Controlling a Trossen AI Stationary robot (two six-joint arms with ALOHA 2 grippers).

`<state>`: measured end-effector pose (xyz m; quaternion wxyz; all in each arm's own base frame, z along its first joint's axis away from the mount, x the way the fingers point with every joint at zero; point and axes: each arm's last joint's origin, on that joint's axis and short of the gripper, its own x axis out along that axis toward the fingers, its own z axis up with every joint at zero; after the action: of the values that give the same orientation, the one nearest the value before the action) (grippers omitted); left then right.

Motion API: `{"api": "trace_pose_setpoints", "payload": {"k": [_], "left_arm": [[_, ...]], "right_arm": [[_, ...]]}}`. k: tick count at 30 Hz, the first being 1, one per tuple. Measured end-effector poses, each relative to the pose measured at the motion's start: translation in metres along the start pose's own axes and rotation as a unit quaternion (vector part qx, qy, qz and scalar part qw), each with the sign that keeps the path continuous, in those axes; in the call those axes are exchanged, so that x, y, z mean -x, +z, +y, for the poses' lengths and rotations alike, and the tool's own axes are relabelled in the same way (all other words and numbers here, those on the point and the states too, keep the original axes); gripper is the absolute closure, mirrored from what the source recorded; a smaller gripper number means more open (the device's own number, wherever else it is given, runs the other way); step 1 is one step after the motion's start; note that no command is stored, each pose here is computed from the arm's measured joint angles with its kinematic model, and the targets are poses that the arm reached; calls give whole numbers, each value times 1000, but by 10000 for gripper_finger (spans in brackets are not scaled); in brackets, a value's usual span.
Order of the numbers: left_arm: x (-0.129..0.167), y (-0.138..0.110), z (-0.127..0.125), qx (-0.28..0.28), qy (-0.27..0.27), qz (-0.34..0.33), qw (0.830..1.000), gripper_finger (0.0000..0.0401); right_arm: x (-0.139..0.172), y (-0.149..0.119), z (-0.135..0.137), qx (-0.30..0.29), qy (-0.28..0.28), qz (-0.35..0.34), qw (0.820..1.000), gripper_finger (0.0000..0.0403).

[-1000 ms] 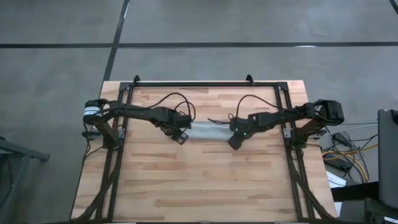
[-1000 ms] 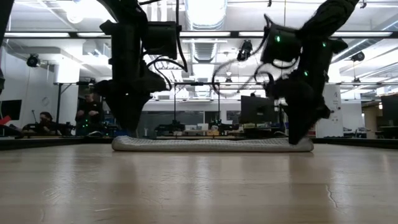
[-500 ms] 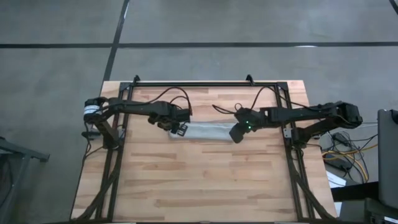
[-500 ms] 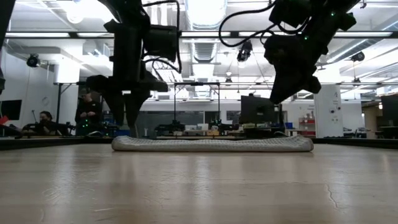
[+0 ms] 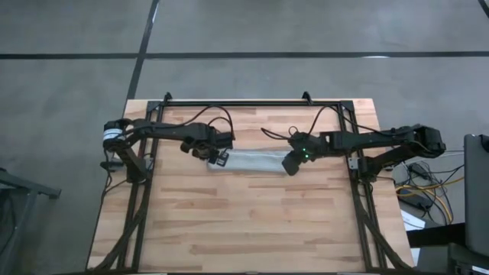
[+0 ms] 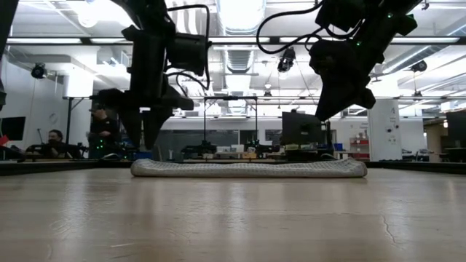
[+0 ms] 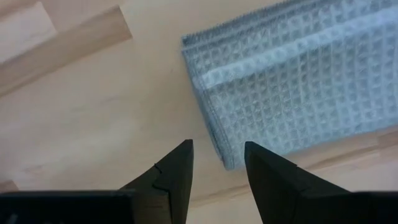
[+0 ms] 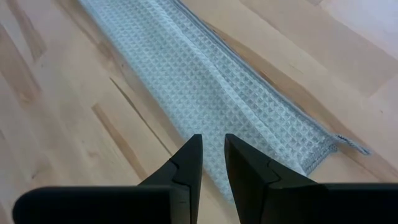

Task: Fold microfiber towels
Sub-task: Fold the gray on the table

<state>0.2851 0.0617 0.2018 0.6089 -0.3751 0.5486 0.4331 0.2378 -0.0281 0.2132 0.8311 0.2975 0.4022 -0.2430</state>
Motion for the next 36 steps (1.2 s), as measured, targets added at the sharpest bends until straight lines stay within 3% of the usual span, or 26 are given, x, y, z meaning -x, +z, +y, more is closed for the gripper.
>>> {"api": "trace_pose_setpoints", "payload": {"k": [8,16,26,36], "left_arm": [[-17,-5,5,1,1,8,1000,252],[-37,-7,4,4,-48,-11,999,252],[-48,-12,11,27,-49,7,998,252],[-48,-9,5,10,-80,-5,997,270]], "right_arm": [[1,0,0,-6,2,-2,1000,335],[1,1,1,-7,3,-4,1000,335],[1,1,1,-10,4,-4,1000,335],[1,1,1,-5,4,-4,1000,335]]}}
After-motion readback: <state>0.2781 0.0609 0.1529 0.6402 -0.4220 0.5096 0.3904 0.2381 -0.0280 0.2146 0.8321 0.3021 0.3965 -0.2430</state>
